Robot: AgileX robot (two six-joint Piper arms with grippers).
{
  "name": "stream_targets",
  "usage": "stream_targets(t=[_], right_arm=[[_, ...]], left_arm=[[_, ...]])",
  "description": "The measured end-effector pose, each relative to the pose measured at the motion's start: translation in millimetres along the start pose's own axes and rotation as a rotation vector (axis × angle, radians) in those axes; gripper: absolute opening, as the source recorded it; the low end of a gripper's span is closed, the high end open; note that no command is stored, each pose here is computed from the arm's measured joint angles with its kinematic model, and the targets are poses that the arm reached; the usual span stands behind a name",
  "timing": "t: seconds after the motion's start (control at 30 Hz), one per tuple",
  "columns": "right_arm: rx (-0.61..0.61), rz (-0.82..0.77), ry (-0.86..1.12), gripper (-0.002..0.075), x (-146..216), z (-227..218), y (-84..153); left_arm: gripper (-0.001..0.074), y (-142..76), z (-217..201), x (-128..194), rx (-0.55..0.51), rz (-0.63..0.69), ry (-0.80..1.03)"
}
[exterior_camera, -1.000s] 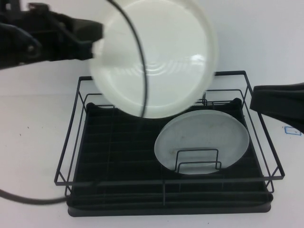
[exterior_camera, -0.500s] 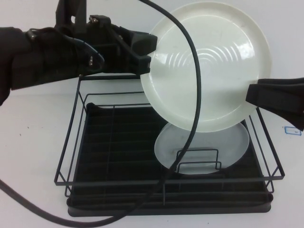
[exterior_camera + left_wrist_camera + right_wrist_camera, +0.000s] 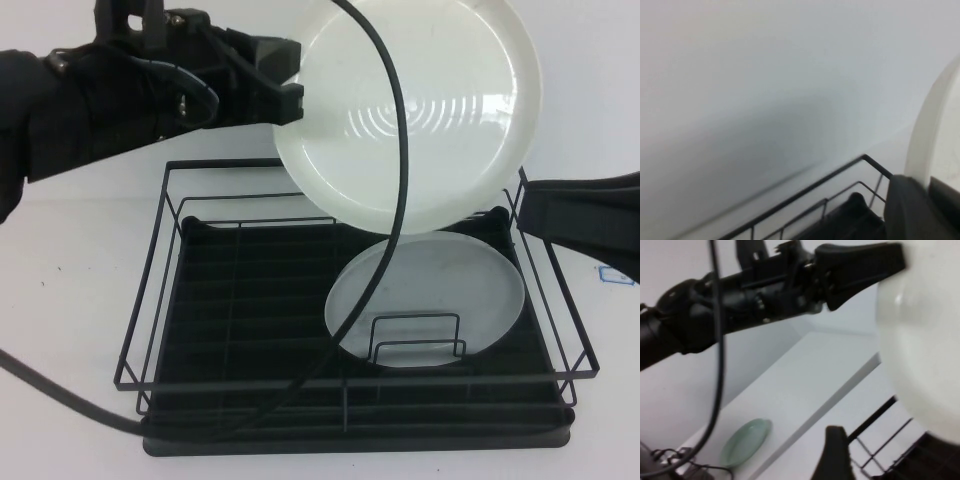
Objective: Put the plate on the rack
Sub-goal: Hand over the plate
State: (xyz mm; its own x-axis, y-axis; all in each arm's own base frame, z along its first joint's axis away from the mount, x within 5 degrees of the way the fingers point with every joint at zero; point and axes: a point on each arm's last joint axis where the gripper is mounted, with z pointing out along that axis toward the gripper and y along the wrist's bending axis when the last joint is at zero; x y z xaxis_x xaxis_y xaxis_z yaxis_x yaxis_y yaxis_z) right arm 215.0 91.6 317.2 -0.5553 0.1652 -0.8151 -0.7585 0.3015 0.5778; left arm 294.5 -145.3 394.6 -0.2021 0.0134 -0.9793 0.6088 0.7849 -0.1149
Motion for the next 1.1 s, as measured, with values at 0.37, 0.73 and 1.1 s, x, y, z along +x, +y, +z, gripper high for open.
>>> stream_targets(t=[0.37, 0.73, 1.1], right_arm=[[0.17, 0.03, -0.034, 0.058, -3, -1, -15], [0.229, -0.083, -0.064, 0.0575, -19, -2, -16], [0.226, -0.105, -0.086, 0.0148, -29, -3, -13]], left_arm=[[0.0001, -4, -3, -2, 0.027, -0.003, -0.005], [0.0001, -14, 4, 6, 0.174, -0.084, 0.044], [0.006, -34, 7, 9, 0.448, 0.006, -0.013]])
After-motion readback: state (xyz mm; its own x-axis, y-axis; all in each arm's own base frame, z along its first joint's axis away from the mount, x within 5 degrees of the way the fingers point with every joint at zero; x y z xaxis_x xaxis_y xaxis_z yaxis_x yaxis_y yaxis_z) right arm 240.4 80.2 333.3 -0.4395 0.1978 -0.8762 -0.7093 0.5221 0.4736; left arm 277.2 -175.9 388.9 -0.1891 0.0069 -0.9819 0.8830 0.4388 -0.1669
